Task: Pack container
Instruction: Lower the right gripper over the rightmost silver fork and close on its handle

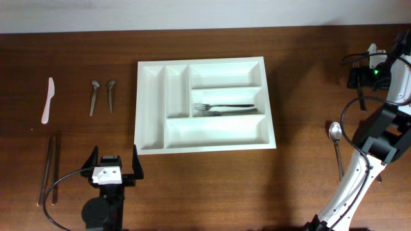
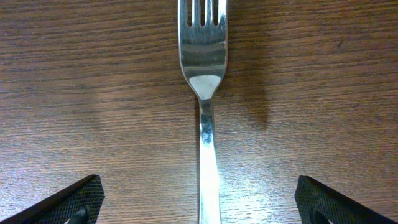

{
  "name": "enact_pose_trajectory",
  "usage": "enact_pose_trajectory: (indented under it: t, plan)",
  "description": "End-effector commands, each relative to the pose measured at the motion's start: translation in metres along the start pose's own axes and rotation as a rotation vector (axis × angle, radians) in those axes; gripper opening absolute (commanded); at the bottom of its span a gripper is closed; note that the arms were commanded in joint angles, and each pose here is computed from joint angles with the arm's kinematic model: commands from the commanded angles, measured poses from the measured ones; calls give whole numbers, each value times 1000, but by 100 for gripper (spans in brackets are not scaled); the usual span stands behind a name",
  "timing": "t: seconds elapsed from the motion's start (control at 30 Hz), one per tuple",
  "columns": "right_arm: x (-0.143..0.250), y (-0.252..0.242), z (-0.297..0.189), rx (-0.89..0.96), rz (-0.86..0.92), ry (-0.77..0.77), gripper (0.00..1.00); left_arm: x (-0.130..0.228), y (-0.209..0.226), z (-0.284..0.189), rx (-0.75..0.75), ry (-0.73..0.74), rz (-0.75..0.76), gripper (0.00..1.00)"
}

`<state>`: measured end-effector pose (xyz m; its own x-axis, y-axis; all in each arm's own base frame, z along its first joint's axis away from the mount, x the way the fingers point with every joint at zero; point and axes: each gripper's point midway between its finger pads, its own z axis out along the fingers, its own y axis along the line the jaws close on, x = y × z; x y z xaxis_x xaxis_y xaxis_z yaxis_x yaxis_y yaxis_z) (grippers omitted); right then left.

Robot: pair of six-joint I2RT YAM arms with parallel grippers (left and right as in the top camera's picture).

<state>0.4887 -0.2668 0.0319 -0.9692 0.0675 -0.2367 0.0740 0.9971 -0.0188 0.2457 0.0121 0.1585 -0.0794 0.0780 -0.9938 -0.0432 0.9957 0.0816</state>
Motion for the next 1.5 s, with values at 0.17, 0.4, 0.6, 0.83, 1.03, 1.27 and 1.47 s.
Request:
enact_pose_trajectory:
  t: [0.17,0.4,0.6,0.83,1.03,1.27,1.47]
  plan:
    - [8,8,25,-28,5,42,99,2,1,0,-5,4,-10,99]
    - [2,5,28,-16,3,16,99,2,1,0,-5,4,-10,99]
    - [-3,2,28,-7,1,-5,99,2,1,0,-5,4,-10,99]
    - [1,3,40,-15,2,12,99,2,1,0,-5,4,-10,99]
    - [2,5,47,-24,6,15,99,2,1,0,-5,4,-10,99]
    - [0,4,47,-19,6,5,99,2,1,0,-5,4,-10,99]
    - [-3,2,47,-15,5,-4,93,2,1,0,-5,4,-10,99]
